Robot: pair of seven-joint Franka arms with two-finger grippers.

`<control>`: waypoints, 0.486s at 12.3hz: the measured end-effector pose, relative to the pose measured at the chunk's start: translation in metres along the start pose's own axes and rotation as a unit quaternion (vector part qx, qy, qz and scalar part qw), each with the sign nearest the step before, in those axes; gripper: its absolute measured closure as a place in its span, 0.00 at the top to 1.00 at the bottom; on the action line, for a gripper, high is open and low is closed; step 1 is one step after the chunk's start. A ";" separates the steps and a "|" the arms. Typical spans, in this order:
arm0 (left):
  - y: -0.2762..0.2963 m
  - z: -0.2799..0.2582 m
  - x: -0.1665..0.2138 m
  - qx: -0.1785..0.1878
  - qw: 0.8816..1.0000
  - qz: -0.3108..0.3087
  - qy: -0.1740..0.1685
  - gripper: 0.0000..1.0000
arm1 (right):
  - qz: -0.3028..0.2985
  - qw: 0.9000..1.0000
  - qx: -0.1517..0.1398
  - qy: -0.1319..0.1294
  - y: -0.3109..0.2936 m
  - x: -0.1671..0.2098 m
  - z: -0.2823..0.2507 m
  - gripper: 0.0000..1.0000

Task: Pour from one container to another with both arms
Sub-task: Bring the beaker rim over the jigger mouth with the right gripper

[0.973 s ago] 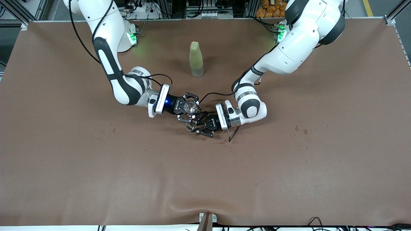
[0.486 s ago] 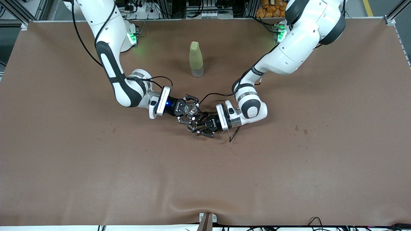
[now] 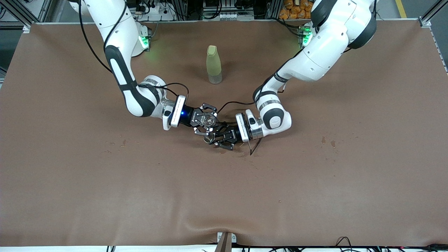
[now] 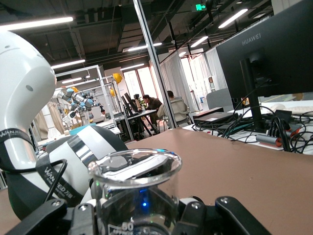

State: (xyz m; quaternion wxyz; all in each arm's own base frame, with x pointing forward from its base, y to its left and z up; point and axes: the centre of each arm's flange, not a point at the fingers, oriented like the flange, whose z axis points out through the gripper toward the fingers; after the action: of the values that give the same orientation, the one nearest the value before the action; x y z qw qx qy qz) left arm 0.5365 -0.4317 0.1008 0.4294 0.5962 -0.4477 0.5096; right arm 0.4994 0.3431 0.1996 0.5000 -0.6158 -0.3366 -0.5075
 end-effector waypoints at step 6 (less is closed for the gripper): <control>0.001 0.000 -0.001 0.000 1.000 0.000 -0.001 0.21 | 0.078 0.997 0.001 -0.001 -0.002 -0.001 0.000 0.15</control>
State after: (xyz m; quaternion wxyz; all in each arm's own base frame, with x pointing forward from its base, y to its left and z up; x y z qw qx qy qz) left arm 0.5358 -0.4318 0.1000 0.4295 0.5964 -0.4480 0.5090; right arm 0.4978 0.3441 0.1988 0.5385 -0.6401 -0.2882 -0.4660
